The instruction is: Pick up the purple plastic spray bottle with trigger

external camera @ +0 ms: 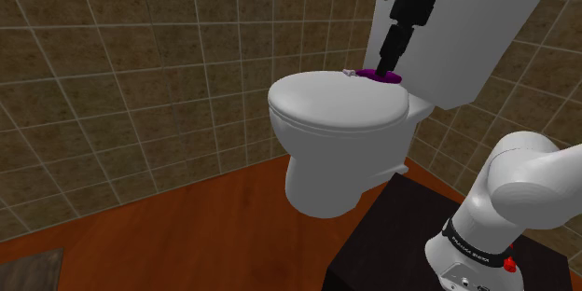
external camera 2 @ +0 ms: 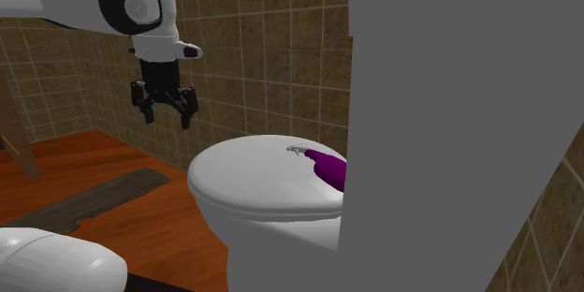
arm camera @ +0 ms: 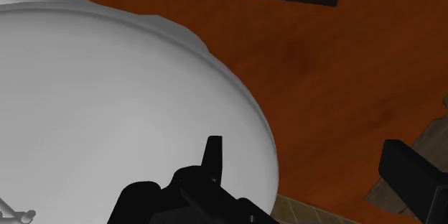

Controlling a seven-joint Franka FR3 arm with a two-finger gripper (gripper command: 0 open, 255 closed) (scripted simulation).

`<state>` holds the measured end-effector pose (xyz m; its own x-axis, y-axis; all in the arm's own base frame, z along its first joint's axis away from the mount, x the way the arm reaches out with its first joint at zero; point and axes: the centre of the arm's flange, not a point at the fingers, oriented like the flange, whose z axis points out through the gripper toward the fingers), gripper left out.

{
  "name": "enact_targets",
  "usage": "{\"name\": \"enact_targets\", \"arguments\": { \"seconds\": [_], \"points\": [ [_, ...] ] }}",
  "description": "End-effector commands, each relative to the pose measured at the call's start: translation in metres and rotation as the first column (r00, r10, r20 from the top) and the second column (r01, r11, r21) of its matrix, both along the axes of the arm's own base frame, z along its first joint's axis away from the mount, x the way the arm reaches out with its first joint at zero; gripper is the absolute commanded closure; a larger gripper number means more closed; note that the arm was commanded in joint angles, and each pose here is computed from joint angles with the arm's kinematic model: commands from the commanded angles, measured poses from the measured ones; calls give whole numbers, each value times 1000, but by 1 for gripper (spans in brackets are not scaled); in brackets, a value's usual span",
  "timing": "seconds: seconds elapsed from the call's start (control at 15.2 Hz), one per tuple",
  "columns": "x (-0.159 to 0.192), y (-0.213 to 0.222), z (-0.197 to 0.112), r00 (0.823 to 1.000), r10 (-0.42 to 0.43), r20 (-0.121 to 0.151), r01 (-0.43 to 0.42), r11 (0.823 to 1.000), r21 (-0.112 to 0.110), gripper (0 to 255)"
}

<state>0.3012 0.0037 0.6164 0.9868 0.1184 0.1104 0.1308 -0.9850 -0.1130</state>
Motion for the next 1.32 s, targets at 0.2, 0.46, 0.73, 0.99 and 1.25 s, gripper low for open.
{"name": "enact_targets", "arguments": {
  "seconds": [0.2, 0.46, 0.73, 0.99, 1.25],
  "points": [
    [7, -39, -8, 996, 85, -4, -85, 996, -2, 0],
    [22, -90, -19, 980, 197, -8, -197, 980, -4, 0],
    [43, -139, -30, 952, 307, -14, -307, 952, -6, 0],
    [68, -186, -41, 911, 412, -19, -413, 911, -7, 0],
    [99, -229, -52, 858, 513, -24, -513, 858, -7, 0]
  ]
}}
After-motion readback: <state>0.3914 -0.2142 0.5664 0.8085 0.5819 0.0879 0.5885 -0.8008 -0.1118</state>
